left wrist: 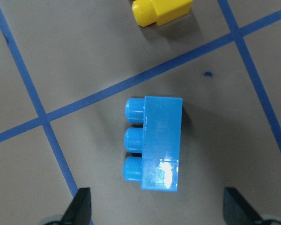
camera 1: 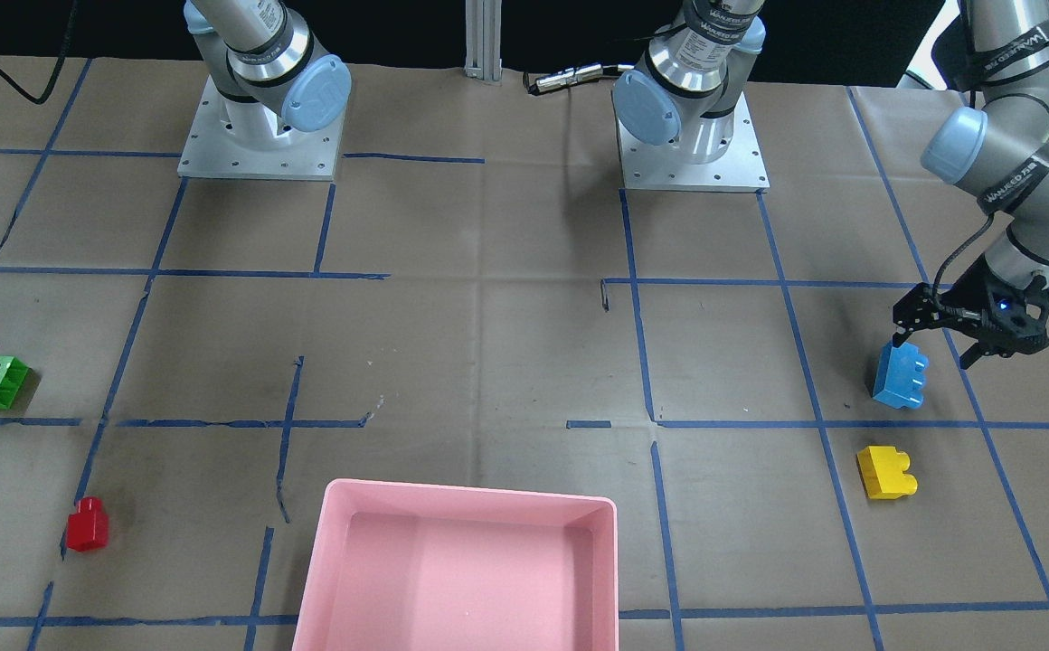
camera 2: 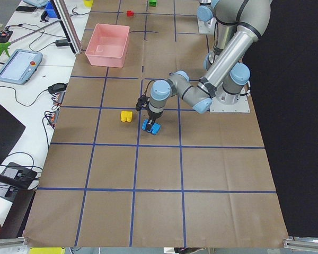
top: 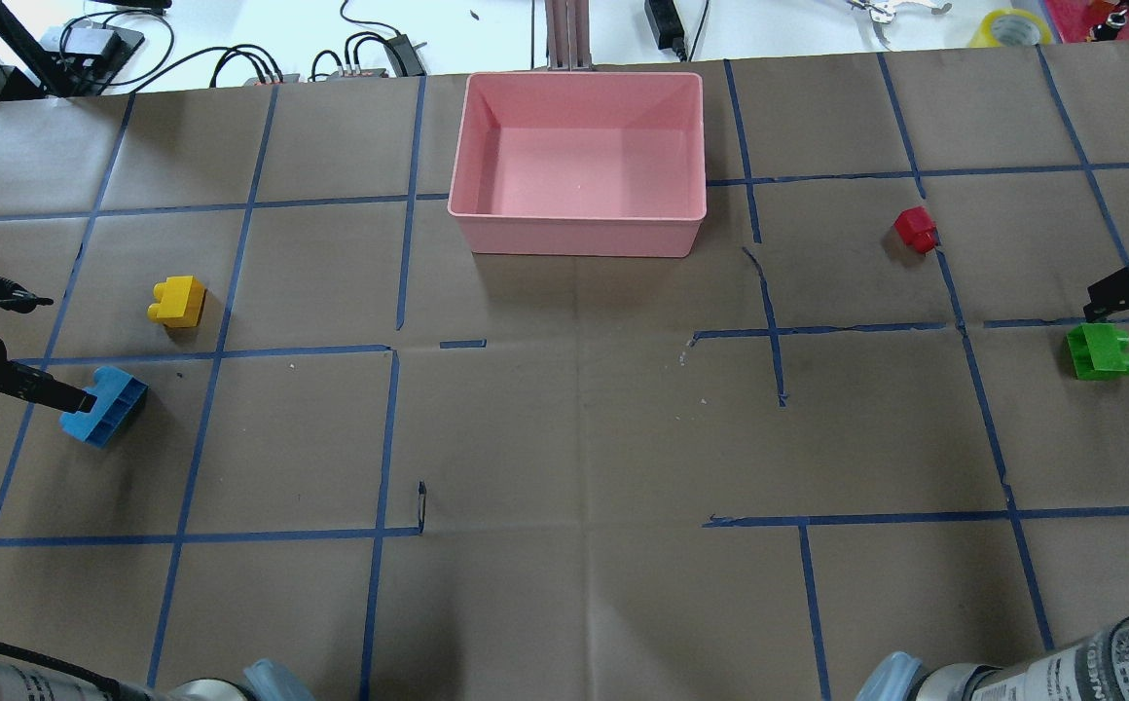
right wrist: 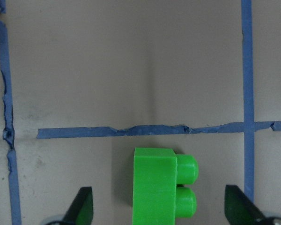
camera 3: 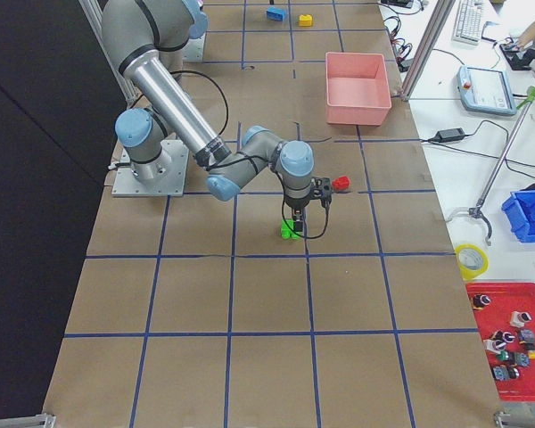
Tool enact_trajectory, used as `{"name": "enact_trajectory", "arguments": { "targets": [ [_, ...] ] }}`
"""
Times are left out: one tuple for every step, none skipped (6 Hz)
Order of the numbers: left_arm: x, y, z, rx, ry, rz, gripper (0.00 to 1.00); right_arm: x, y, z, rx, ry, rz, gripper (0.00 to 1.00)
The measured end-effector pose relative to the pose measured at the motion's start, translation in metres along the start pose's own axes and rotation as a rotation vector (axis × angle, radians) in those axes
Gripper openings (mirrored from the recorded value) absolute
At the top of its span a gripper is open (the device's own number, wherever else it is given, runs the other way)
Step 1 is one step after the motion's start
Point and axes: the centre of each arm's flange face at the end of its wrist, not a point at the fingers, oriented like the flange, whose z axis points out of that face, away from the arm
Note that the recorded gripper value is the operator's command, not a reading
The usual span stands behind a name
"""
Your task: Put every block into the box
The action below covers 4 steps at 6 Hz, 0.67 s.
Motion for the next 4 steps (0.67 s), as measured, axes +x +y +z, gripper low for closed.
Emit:
{"name": "enact_trajectory", "arguments": {
  "targets": [
    [-0.004, -0.002, 0.019, 0.01, 0.008, 0.003, 0.99, 0.003, 0.003, 0.012, -0.011, 0.0, 0.002, 1.0],
    [-0.005, -0.004, 0.032, 0.018, 0.012, 0.013, 0.99, 0.004, 0.004, 0.021, -0.013, 0.006, 0.001, 1.0],
    [-0.003, -0.008, 0.038, 0.023, 0.014, 0.028, 0.99, 0.005, 0.004, 0.028, -0.011, 0.01, 0.0, 1.0],
    [-0.001, -0.011, 0.04, 0.023, 0.015, 0.044, 0.99, 0.005, 0.005, 0.035, -0.015, 0.008, 0.0, 1.0]
  ]
}}
